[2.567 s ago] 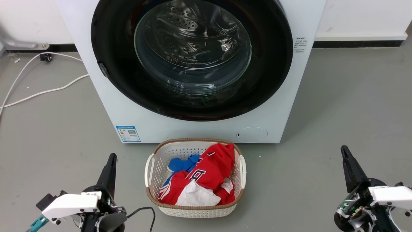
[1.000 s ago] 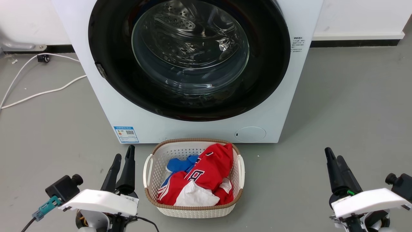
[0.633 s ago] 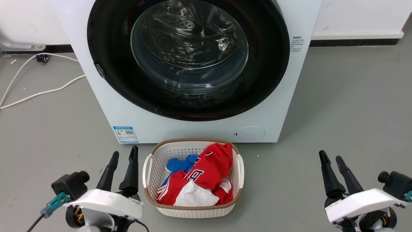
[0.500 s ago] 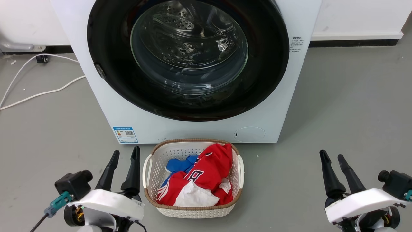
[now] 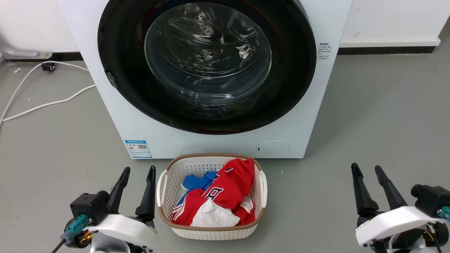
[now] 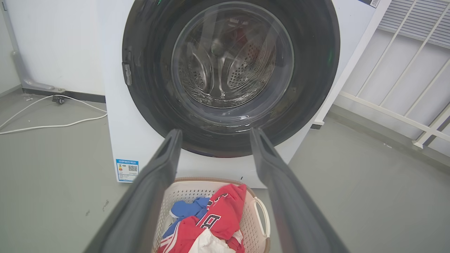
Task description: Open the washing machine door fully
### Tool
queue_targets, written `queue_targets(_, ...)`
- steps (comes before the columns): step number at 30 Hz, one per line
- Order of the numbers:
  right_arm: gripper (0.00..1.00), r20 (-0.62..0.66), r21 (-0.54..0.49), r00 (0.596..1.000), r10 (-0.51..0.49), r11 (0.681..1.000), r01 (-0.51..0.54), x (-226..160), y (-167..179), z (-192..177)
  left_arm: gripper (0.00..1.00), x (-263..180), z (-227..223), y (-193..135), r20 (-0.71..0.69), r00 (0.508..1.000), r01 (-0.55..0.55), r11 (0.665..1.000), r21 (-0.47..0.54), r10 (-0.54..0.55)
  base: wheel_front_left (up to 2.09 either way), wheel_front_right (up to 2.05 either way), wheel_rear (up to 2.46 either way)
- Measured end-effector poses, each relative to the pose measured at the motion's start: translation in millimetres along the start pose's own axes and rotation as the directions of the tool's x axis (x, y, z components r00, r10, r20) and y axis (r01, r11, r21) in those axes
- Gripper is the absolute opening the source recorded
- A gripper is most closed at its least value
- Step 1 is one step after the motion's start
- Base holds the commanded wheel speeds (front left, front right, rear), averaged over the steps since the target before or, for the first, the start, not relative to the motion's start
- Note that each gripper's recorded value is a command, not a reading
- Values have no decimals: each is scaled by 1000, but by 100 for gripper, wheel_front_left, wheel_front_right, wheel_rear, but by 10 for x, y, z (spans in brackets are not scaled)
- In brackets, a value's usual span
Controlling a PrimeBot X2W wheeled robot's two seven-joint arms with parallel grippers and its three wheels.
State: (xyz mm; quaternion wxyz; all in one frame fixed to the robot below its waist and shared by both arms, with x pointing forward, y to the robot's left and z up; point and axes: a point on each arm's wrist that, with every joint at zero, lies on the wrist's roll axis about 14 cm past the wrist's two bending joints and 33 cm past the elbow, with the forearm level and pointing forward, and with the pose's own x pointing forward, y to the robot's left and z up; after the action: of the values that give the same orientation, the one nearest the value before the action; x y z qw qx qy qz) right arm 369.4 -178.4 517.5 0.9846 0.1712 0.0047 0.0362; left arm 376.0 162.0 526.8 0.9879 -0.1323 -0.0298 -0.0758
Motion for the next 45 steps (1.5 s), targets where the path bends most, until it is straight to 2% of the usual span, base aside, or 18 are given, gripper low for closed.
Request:
queue_targets(22,100,-12,-183,1000,3,983,-6,4,17,-9,100,-68,-10,0,13,1000,20,986,166,-23,0,0,0)
queue_targets(45,100,-4,-308,1000,15,951,-16,-23,49,1,100,-63,21,-42,46,998,28,970,241,-40,0,0,0)
